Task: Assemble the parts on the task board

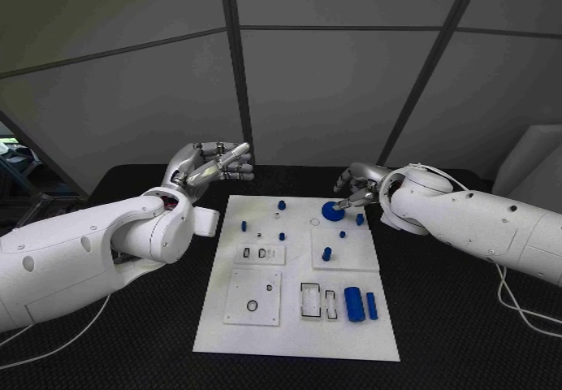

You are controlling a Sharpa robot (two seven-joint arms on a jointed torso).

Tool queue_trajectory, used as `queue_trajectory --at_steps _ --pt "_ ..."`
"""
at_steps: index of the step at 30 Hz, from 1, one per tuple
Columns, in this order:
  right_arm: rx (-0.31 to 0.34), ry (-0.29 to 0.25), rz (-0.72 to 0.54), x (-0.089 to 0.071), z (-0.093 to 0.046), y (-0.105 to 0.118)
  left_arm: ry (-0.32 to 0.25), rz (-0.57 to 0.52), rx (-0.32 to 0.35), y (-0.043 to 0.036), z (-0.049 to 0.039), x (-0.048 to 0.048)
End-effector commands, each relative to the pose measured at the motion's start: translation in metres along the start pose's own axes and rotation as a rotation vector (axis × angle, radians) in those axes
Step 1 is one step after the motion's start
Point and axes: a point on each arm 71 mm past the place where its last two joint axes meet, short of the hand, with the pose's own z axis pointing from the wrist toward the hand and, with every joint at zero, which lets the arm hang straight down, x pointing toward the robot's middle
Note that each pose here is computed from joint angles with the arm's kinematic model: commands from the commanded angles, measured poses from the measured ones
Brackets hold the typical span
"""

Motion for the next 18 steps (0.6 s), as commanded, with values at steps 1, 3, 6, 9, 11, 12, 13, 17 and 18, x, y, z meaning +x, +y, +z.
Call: queue_trajectory --at_steps 1,3,6,9,11,12,13,17,18 --pt "-0.005 0.014 -0.009 0.003 0.001 0.001 0.015 -0.004 0.008 -0.001 0.0002 0.0016" --pt "-0.004 0.017 -0.009 0.004 0.002 0.0 0.015 -0.004 0.007 -0.0009 0.0003 0.0018" --pt "-0.003 0.024 -0.009 0.008 0.003 0.0 0.015 -0.004 0.007 -0.0008 0.0002 0.0018" --pt "0.0 0.032 -0.008 0.012 0.003 -0.001 0.015 -0.004 0.007 -0.0007 0.0002 0.0016" --pt "0.002 0.036 -0.007 0.014 0.003 -0.002 0.015 -0.004 0.007 -0.0006 0.0002 0.0016" --pt "0.002 0.037 -0.006 0.015 0.003 -0.002 0.015 -0.004 0.007 -0.0006 0.0002 0.0016" --pt "0.003 0.037 -0.005 0.015 0.003 -0.003 0.015 -0.004 0.007 -0.0005 0.0002 0.0017" --pt "0.004 0.04 -0.003 0.017 0.003 -0.003 0.015 -0.004 0.006 -0.0004 0.0001 0.0018" --pt "0.004 0.041 -0.003 0.018 0.003 -0.003 0.015 -0.004 0.006 -0.0004 0.0001 0.0017"
